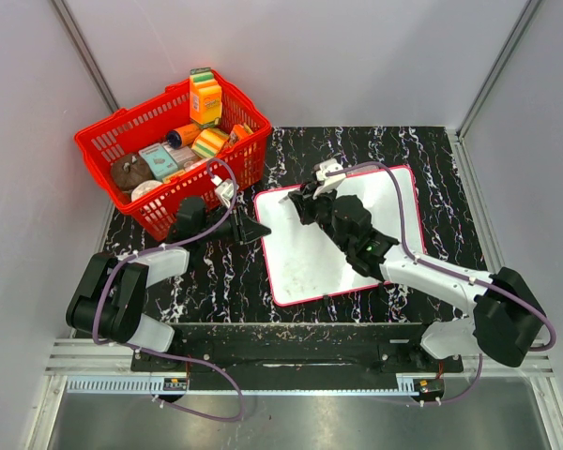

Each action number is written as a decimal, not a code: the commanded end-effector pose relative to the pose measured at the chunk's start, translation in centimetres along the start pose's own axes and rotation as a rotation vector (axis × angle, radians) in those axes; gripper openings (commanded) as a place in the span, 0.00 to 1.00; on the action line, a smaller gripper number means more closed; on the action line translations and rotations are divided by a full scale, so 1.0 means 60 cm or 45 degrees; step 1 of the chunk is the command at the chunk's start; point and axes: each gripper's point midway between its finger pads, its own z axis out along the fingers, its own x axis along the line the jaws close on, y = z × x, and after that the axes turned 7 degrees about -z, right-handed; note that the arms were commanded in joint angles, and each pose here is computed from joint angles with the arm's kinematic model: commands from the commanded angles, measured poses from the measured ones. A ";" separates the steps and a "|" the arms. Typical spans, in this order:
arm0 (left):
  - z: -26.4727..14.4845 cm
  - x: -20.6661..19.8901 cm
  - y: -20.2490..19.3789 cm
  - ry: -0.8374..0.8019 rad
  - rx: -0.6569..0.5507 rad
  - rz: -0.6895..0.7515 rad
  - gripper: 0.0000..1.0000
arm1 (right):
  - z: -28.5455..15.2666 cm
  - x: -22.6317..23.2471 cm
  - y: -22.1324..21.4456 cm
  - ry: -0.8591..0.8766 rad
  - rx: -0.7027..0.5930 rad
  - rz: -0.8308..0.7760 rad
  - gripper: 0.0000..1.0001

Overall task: Write a sentence on the whiteboard
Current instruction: Write with the whiteboard marker on the whiteboard.

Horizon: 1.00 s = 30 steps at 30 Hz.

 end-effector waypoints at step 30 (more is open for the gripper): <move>0.014 -0.005 0.000 -0.034 0.016 0.140 0.00 | -0.041 -0.013 -0.048 -0.041 0.070 0.035 0.00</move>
